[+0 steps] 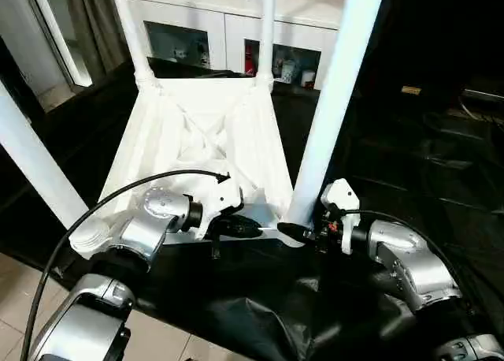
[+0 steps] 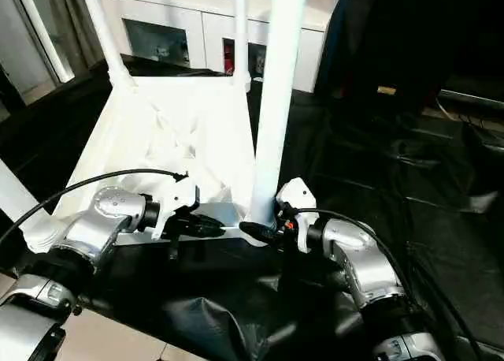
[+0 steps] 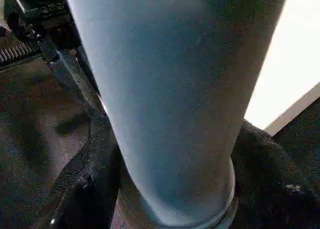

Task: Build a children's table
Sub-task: Rotate leg to tighten

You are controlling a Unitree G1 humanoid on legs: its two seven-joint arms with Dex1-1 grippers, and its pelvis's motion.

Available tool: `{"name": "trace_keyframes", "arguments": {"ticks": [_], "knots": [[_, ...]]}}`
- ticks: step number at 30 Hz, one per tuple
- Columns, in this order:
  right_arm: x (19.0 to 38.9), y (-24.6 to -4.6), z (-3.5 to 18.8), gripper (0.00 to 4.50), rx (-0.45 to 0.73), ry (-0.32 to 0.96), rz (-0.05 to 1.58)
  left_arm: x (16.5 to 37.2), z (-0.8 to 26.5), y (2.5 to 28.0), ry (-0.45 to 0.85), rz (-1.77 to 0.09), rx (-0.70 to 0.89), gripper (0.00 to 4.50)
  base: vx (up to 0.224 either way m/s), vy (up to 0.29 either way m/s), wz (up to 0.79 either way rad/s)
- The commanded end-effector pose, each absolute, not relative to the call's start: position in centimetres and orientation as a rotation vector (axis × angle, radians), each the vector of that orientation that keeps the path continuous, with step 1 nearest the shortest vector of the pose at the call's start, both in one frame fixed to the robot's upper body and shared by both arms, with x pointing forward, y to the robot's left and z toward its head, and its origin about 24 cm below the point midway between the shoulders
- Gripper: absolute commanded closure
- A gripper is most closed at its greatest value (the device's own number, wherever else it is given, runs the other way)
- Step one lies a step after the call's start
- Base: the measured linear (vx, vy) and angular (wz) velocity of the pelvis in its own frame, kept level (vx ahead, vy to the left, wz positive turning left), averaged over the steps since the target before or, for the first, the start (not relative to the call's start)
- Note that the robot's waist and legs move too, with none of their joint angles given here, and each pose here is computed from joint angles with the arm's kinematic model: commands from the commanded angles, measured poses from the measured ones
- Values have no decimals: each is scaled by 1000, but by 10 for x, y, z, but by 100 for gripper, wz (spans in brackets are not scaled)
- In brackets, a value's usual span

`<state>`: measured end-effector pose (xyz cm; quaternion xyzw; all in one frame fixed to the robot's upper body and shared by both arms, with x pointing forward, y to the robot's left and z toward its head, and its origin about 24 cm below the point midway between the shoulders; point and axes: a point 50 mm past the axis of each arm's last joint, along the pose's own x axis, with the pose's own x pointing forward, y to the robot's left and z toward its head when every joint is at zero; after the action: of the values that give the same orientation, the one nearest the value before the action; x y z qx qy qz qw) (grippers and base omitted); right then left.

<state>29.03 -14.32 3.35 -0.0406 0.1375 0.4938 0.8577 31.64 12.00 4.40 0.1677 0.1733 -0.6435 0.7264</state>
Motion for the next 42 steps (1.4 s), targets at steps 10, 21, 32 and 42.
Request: {"name": "trace_keyframes", "arguments": {"ticks": [10, 21, 32, 42], "knots": [[294, -143, 25, 185, -48, 278, 893, 319, 36, 116, 367, -1317, 335, 450, 0, 0, 0], [313, -132, -2, 185, 35, 386, 300, 340, 25, 65, 407, -991, 360, 450, 0, 0, 0], [323, -121, 19, 74, -4, 286, 465, 341, 29, 68, 367, -1033, 412, 450, 0, 0, 0], [306, -150, 41, 74, -132, 240, 879, 322, 35, 99, 325, -1355, 409, 450, 0, 0, 0]]}}
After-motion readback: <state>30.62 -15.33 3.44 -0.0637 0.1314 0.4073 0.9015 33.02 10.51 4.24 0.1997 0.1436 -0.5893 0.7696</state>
